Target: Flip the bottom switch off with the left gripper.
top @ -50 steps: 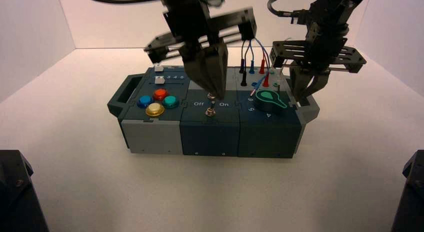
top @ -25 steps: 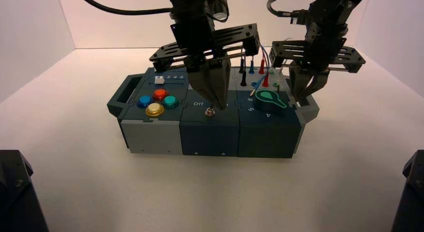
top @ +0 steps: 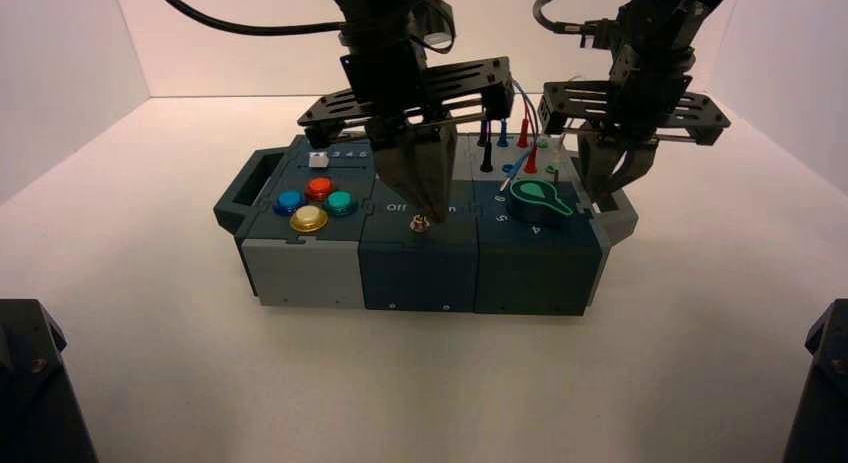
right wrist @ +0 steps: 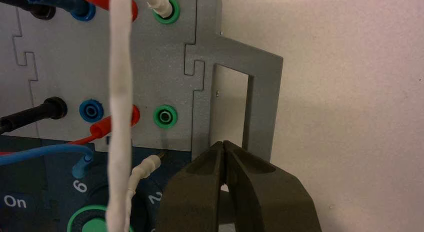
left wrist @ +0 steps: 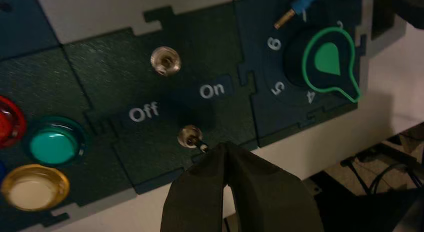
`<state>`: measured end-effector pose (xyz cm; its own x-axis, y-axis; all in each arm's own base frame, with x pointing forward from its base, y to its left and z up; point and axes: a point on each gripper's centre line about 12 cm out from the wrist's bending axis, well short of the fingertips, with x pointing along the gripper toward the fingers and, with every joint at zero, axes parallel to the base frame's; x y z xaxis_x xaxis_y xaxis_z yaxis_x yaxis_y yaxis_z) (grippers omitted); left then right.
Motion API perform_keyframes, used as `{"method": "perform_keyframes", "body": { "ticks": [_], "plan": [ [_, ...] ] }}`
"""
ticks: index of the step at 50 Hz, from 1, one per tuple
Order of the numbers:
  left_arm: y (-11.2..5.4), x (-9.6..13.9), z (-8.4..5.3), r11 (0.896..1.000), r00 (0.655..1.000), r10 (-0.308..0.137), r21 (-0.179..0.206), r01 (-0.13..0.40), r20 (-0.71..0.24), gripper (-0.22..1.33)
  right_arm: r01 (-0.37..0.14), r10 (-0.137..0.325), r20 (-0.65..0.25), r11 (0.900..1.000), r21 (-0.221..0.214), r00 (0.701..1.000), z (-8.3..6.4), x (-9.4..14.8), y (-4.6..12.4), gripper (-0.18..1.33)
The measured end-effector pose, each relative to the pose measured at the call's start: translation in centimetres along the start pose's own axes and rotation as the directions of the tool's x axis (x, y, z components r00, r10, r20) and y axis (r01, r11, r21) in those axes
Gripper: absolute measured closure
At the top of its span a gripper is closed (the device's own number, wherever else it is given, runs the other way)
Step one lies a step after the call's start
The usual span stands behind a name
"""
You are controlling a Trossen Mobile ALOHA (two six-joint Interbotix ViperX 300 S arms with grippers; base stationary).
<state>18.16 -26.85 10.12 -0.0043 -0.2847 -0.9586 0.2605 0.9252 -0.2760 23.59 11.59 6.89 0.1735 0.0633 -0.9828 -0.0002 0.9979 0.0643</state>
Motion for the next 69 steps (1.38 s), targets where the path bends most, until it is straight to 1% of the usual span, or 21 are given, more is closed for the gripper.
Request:
{"method": "perform_keyframes", "body": {
  "ticks": [3, 15, 26, 27, 28, 30, 44, 48, 52, 53, 56, 58, 59, 63, 66, 69],
  "plan": [
    [0.2, 0.0, 0.2, 1.000, 1.000, 0.001, -0.006, -0.001, 0.003, 1.28, 0.000, 0.000, 0.000, 1.0000, 0.000, 1.000, 0.0, 0.0, 0.0, 1.31],
    [0.3, -0.1, 0.3, 1.000, 1.000, 0.003, -0.003, -0.003, 0.006, 1.28, 0.000, 0.000, 0.000, 1.0000, 0.000, 1.000, 0.1, 0.1, 0.1, 1.31],
    [0.9, 0.0, 0.1, 1.000, 1.000, 0.010, -0.008, -0.010, 0.005, 1.28, 0.000, 0.000, 0.000, 1.0000, 0.000, 1.000, 0.1, 0.1, 0.1, 1.31],
    [1.1, 0.1, 0.0, 1.000, 1.000, 0.013, -0.011, -0.013, 0.002, 1.28, 0.000, 0.000, -0.001, 1.0000, -0.002, 1.000, 0.1, 0.1, 0.1, 1.31],
    [1.7, 0.2, -0.3, 0.999, 1.000, 0.022, -0.027, -0.022, -0.003, 1.29, 0.000, 0.000, -0.002, 1.0000, 0.003, 1.000, 0.1, 0.1, 0.1, 1.31],
    [1.7, 0.1, -0.2, 1.000, 1.000, 0.019, -0.019, -0.019, 0.001, 1.28, -0.001, 0.001, -0.001, 1.0000, 0.001, 1.000, 0.2, 0.1, 0.1, 1.31],
    [1.9, -0.1, -0.3, 1.000, 1.000, 0.017, -0.016, -0.017, 0.010, 1.28, -0.001, 0.001, -0.001, 1.0000, 0.001, 1.000, 0.2, 0.1, 0.2, 1.31],
    [1.9, -0.8, -0.2, 1.000, 1.000, 0.008, -0.009, -0.008, 0.026, 1.28, -0.001, 0.001, -0.002, 1.0000, 0.001, 1.000, 0.2, 0.1, 0.2, 1.31],
    [1.9, -1.7, -0.5, 1.000, 1.000, 0.003, 0.005, -0.003, 0.029, 1.28, -0.002, 0.002, -0.001, 1.0000, 0.003, 1.000, 0.2, 0.1, 0.2, 1.31],
    [2.1, -2.4, -0.5, 1.000, 0.999, -0.003, 0.009, 0.003, 0.039, 1.27, -0.001, 0.001, -0.002, 1.0000, 0.001, 1.000, 0.2, 0.2, 0.2, 1.31],
    [2.0, -3.5, -0.4, 1.000, 0.997, -0.021, 0.019, 0.020, 0.069, 1.28, 0.000, 0.000, -0.002, 1.0000, 0.003, 1.000, 0.3, 0.2, 0.2, 1.31],
    [1.9, -4.9, -0.4, 0.999, 0.993, -0.045, 0.035, 0.041, 0.106, 1.28, 0.001, -0.001, -0.006, 1.0000, 0.001, 1.000, 0.3, 0.2, 0.2, 1.31],
    [1.9, -4.9, -0.4, 0.999, 0.993, -0.045, 0.035, 0.041, 0.106, 1.28, 0.001, -0.001, -0.006, 1.0000, 0.001, 1.000, 0.3, 0.2, 0.2, 1.31],
    [1.5, -6.9, -0.5, 0.996, 0.984, -0.079, 0.058, 0.070, 0.158, 1.28, 0.002, -0.002, -0.007, 1.0000, 0.003, 1.000, 0.3, 0.3, 0.2, 1.31],
    [1.4, -7.4, -0.5, 0.995, 0.982, -0.088, 0.064, 0.078, 0.170, 1.28, 0.002, -0.002, -0.006, 1.0000, 0.003, 1.000, 0.4, 0.2, 0.2, 1.31],
    [1.5, -7.5, -0.6, 0.995, 0.982, -0.085, 0.068, 0.075, 0.167, 1.28, 0.002, -0.002, -0.006, 1.0000, 0.003, 1.000, 0.4, 0.2, 0.2, 1.31]
  ]
}}
